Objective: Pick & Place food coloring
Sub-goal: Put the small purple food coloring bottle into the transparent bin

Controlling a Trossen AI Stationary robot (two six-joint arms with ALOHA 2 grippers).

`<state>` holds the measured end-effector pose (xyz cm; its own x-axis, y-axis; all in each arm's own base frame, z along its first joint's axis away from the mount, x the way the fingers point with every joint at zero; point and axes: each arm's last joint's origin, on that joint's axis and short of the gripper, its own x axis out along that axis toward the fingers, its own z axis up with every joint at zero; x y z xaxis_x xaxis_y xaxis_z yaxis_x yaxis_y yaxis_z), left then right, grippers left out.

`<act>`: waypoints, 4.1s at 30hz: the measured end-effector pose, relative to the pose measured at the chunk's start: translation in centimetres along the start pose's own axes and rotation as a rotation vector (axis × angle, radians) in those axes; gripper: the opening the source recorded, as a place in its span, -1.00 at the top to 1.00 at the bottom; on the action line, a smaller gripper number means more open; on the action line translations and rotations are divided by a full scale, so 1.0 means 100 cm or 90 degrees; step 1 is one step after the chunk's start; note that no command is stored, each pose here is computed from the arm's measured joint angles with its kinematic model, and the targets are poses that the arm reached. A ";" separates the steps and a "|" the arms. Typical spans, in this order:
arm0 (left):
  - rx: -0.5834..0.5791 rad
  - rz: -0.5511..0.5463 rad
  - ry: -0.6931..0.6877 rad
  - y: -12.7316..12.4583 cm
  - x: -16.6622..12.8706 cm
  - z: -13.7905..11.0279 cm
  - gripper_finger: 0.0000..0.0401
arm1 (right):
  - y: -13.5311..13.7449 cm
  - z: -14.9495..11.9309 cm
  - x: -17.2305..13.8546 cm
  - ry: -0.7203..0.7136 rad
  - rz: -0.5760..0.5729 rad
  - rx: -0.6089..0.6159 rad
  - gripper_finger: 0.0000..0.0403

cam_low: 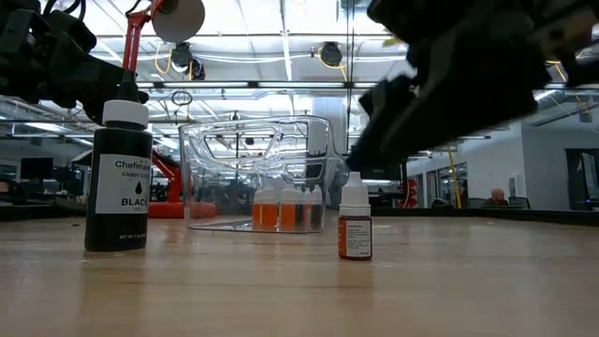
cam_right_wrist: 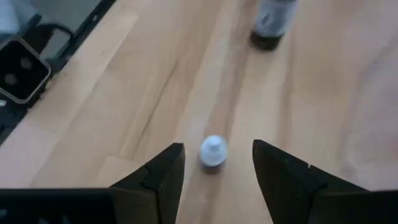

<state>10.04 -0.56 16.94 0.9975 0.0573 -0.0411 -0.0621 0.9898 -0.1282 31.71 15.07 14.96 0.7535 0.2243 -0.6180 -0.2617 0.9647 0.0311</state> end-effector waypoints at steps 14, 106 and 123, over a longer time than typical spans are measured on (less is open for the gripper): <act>0.000 0.000 0.000 0.000 0.000 0.000 -0.26 | -0.008 -0.007 0.014 0.009 0.018 0.027 0.13; 0.000 -0.001 0.000 0.000 0.000 0.000 -0.26 | -0.301 0.041 0.006 0.120 -0.178 0.170 0.81; 0.000 0.000 0.000 0.000 0.000 0.000 -0.26 | -0.288 0.050 0.015 0.088 -0.160 0.155 0.29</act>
<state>10.04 -0.56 16.94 0.9975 0.0570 -0.0409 -0.0618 0.9898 -0.1283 43.35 -11.69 17.05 0.6826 -0.0284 -0.7302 0.0849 0.9956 0.0406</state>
